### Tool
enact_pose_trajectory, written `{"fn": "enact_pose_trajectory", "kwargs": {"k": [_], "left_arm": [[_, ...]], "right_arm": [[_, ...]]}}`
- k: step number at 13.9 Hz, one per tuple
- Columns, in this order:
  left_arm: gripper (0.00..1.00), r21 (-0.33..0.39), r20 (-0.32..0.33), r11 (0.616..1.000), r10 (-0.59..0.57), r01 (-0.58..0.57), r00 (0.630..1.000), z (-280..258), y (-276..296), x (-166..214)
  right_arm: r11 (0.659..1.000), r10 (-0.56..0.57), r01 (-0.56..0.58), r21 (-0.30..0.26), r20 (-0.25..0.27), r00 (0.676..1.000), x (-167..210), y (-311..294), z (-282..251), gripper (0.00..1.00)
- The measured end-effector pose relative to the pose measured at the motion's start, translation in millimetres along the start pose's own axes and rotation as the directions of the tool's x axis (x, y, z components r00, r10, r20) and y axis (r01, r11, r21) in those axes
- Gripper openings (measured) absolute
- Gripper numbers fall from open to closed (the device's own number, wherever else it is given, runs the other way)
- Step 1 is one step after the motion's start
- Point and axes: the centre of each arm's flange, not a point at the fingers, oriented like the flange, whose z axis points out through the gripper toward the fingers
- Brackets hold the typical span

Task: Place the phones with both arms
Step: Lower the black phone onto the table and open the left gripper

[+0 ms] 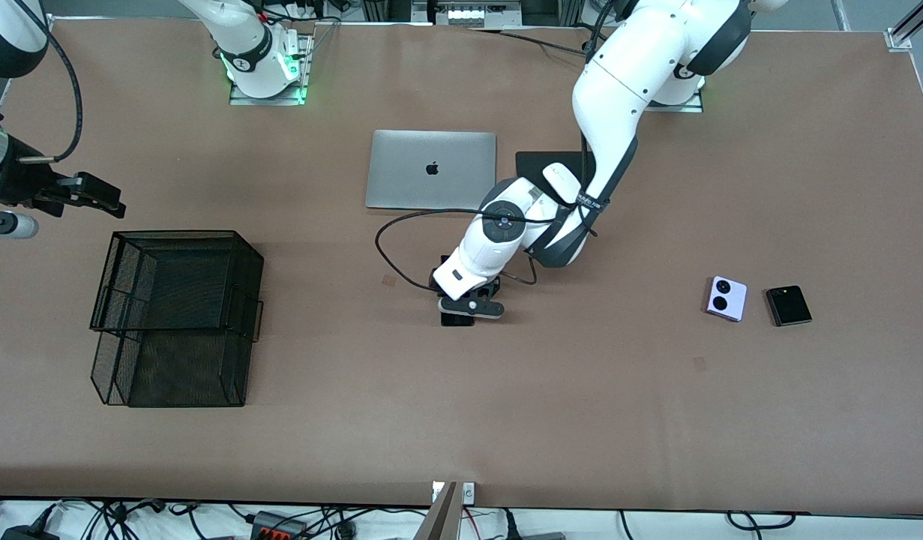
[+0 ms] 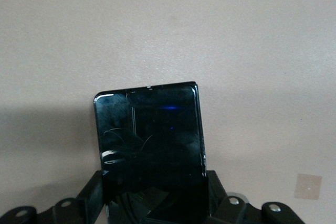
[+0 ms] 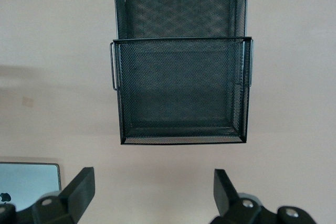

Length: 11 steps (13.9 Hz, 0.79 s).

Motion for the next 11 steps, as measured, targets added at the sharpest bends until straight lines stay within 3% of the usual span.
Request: {"fn": "enact_pose_trajectory", "kwargs": {"k": [1, 4, 6, 11], "left_arm": [[0.81, -0.001, -0.001, 1.000, 0.000, 0.000, 1.000, 1, 1, 0], [1.00, -0.012, -0.022, 1.000, -0.004, 0.004, 1.000, -7, 1, 8], [1.00, -0.008, -0.025, 1.000, -0.009, 0.009, 1.000, -24, 1, 17], [1.00, 0.183, 0.101, 0.981, 0.048, -0.066, 0.994, -112, -68, 63]], "right_arm": [[1.000, 0.000, 0.000, 0.000, 0.003, 1.000, 1, 0, 2, 1.00], [1.000, -0.002, 0.002, 0.000, 0.005, 1.000, 1, -1, 3, 1.00], [1.000, -0.007, 0.007, 0.000, 0.010, 1.000, 2, -3, 5, 1.00], [0.998, -0.067, 0.067, 0.000, 0.049, 0.997, 14, -37, 33, 1.00]]}}
